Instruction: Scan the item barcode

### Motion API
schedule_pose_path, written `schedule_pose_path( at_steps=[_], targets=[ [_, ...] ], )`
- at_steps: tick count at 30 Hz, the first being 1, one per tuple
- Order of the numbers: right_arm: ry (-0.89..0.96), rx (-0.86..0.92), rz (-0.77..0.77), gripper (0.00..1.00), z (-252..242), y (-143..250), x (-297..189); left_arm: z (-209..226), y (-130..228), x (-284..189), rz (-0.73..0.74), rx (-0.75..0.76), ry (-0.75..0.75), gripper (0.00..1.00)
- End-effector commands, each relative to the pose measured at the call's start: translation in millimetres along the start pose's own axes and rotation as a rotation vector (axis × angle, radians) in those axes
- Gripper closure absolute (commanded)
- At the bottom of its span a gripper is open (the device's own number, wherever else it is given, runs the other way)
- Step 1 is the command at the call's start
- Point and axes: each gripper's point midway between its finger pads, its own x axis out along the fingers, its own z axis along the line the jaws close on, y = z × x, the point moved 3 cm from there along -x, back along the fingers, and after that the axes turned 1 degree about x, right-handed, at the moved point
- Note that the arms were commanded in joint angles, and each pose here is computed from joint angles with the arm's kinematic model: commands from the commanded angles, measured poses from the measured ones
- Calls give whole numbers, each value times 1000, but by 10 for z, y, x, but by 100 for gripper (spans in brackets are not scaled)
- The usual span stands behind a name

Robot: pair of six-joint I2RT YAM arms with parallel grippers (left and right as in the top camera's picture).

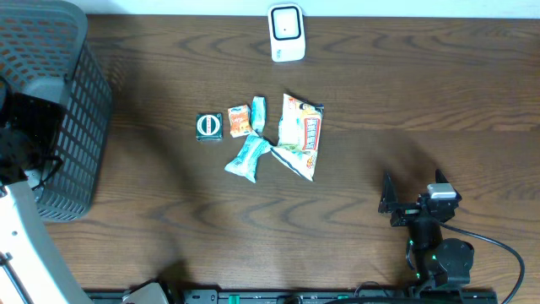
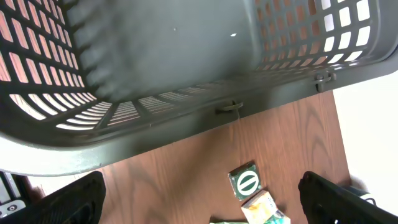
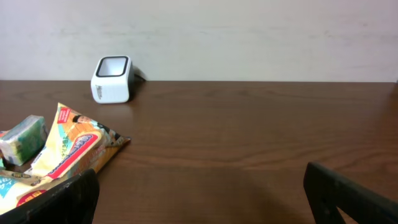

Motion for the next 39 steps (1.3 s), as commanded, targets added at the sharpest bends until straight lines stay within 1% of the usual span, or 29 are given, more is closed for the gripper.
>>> schedule_pose_path(
  at_steps=[1,35,37,38,39],
  targets=[
    [12,11,-2,1,-22,0,-4,16,-12,-6,-5,-5,-6,2],
    [11,12,-7,1,-21,-11,-4,16,-12,-6,-5,-5,-6,2],
    [-34,48,-22,1,43,-48,-5,16,-12,-6,-5,-5,-6,2],
    [-102,112,-45,1,137,-107,-13,16,-12,-6,-5,-5,-6,2],
    [-235,227,-66,1,315,-202,-49,16,-12,-6,-5,-5,-6,3]
  ],
)
